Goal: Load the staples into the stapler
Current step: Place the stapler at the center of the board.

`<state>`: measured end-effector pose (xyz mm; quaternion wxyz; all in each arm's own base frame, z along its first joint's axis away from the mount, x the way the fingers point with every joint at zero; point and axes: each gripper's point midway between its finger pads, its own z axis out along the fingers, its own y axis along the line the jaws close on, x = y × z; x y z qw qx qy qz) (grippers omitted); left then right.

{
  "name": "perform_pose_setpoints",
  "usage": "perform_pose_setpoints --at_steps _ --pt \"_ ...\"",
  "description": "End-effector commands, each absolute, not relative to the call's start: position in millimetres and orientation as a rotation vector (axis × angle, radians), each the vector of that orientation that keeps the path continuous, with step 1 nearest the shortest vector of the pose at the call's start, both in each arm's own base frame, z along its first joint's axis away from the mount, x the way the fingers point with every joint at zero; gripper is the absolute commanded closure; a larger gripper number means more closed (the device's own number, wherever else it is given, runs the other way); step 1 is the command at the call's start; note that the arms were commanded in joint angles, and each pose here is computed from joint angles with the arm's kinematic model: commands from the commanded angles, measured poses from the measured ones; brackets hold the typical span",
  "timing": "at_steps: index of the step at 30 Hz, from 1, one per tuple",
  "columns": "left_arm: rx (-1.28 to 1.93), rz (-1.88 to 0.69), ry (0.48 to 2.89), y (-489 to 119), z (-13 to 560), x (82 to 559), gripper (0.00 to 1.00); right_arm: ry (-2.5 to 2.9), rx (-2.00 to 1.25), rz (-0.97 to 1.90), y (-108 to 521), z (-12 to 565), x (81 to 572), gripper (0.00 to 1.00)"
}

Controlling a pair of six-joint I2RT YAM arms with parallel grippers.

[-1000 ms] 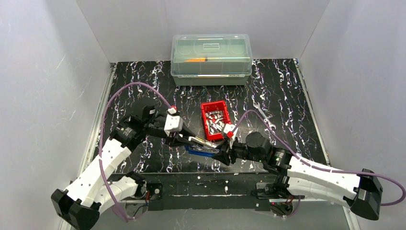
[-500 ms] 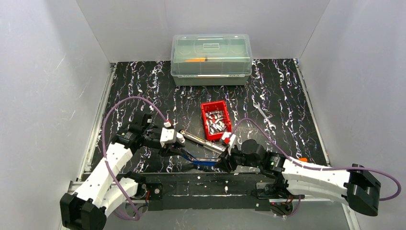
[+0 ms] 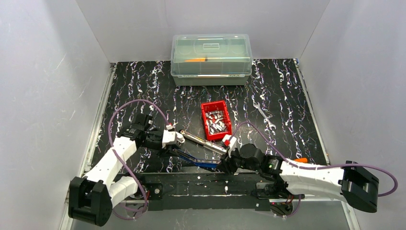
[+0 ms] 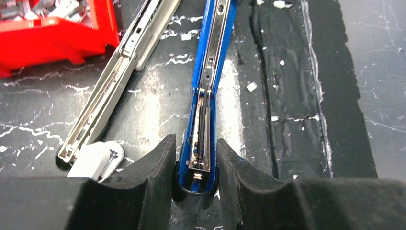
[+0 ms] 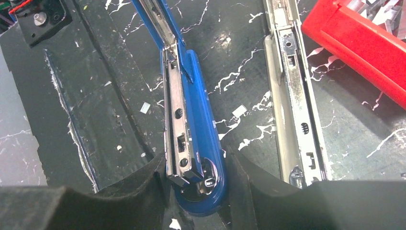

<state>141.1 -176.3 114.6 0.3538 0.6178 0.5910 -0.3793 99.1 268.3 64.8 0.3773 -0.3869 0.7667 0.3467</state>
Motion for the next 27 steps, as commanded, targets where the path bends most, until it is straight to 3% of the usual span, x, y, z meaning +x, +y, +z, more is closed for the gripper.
perform_pose_setpoints --at_steps 1,15,17,26,27 --pt "1.613 -0.903 1.655 -156 95 154 1.0 2.002 -0.823 0.785 257 60 121 0.99" --pt "1.708 -0.844 1.76 -129 70 163 1.0 2.104 -0.916 0.756 271 30 116 0.94" --pt "1.776 -0.79 1.763 -120 60 163 0.91 2.104 -0.913 0.755 272 29 117 0.93" --pt "1.934 -0.676 1.717 -105 32 178 0.89 2.12 -0.952 0.758 275 22 114 0.89" --pt "1.935 -0.679 1.716 -106 33 180 0.85 2.121 -0.961 0.76 276 21 113 0.89"
